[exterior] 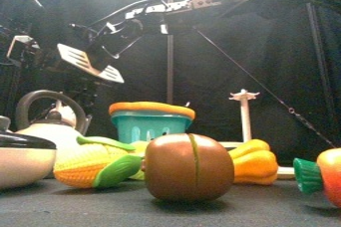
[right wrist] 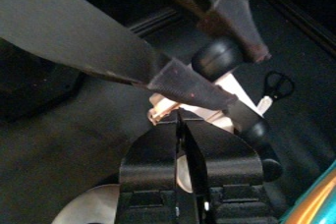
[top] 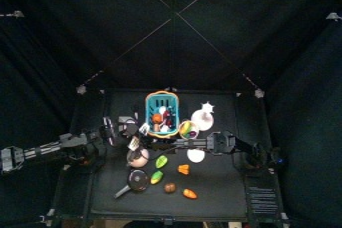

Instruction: Grab cleaver handle

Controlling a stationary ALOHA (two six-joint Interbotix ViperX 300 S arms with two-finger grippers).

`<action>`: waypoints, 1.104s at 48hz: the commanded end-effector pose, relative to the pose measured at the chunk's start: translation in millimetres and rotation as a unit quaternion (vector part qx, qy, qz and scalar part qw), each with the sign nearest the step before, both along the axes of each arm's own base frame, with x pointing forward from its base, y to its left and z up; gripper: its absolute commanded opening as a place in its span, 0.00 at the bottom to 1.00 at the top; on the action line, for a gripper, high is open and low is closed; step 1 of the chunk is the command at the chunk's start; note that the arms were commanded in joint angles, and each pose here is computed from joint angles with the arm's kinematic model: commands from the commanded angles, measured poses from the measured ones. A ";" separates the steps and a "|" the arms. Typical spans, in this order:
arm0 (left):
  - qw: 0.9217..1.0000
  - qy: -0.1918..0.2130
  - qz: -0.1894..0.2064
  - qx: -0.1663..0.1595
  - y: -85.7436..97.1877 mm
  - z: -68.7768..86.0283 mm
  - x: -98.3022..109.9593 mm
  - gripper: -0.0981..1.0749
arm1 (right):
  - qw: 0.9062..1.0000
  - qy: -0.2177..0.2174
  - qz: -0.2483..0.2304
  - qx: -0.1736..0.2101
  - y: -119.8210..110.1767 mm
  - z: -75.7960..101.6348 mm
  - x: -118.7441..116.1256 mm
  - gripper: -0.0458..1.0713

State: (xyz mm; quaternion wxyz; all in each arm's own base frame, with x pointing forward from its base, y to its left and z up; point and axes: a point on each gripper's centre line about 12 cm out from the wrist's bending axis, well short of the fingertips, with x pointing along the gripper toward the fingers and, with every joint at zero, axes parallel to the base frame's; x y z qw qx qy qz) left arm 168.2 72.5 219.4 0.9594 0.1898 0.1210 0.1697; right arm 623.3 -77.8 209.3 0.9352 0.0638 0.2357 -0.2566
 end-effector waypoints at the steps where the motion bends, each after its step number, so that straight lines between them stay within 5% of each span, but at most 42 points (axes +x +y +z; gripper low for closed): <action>1: 1.000 -0.014 -0.001 0.006 1.4 11.1 3.5 0.64 | 0.999 -0.047 0.008 -0.012 4.7 55.9 -6.5 0.15; 23: 0.999 -0.039 -0.003 0.026 0.7 28.1 2.6 0.64 | 0.998 -0.051 0.018 -0.035 17.7 91.8 -34.7 0.15; 53: 0.997 -0.064 -0.013 0.046 -0.2 52.5 7.8 0.64 | 0.999 -0.013 0.016 -0.043 19.0 100.4 -101.2 0.15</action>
